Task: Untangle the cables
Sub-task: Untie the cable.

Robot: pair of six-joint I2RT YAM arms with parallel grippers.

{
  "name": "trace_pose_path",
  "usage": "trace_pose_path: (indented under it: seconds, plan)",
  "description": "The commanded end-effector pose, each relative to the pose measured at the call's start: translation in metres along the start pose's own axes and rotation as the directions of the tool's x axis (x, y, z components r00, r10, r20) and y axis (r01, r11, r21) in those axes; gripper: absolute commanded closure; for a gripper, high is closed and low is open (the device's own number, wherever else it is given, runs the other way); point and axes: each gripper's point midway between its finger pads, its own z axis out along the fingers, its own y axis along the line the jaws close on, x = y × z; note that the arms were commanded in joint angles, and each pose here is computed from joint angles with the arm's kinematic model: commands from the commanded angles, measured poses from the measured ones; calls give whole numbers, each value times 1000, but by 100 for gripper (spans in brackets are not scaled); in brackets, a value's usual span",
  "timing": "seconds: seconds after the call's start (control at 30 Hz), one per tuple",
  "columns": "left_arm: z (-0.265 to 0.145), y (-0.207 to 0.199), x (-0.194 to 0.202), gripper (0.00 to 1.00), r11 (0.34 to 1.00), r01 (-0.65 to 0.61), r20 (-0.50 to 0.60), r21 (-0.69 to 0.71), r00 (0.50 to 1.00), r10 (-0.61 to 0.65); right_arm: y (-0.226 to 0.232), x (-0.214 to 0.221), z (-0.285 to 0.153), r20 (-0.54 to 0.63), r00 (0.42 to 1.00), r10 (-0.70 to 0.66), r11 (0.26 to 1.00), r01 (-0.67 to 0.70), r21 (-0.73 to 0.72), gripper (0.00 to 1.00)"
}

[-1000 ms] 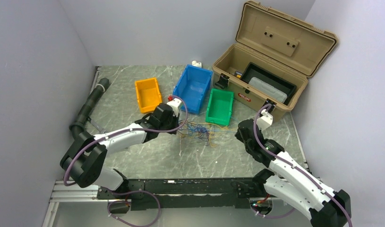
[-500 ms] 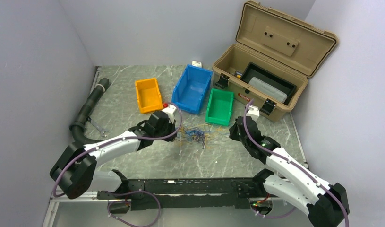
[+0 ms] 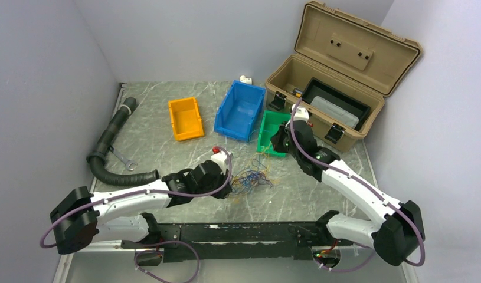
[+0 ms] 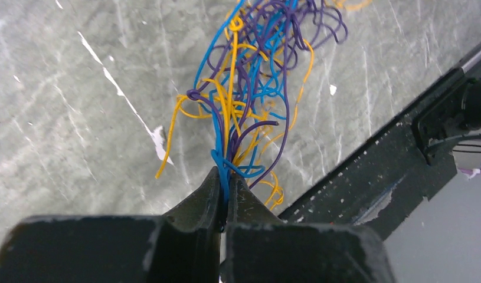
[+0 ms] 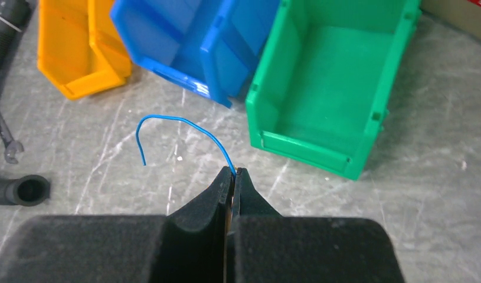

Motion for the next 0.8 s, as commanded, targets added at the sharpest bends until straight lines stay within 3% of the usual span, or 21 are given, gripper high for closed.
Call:
trace_pose_path:
  seconds: [0.0, 0.1, 0.23, 0.3, 0.4, 0.77]
  plan:
    - [-11, -19, -4, 80, 999, 34, 13, 7, 999, -34, 35, -37, 8, 74, 997, -13, 993, 21, -113, 100]
    - [-14, -16, -5, 42, 999, 19, -10, -41, 1000, -20, 46, -34, 18, 34, 999, -32, 989, 36, -142, 96]
    - [-28, -4, -17, 17, 993, -32, 4, -117, 999, 33, 43, -17, 29, -67, 996, -52, 993, 44, -113, 36]
    - [-37, -3, -29, 9, 992, -54, 30, -118, 998, 58, 33, -9, 27, -83, 995, -53, 996, 47, -75, 25]
    - [-46, 0, -45, 6, 993, -72, 47, -88, 996, 77, 19, -1, 16, -78, 996, -43, 998, 40, -43, 19]
    - [-27, 22, -96, 2, 992, -127, 61, -13, 990, 128, -22, 61, -24, -150, 977, 150, 989, -147, 30, 18]
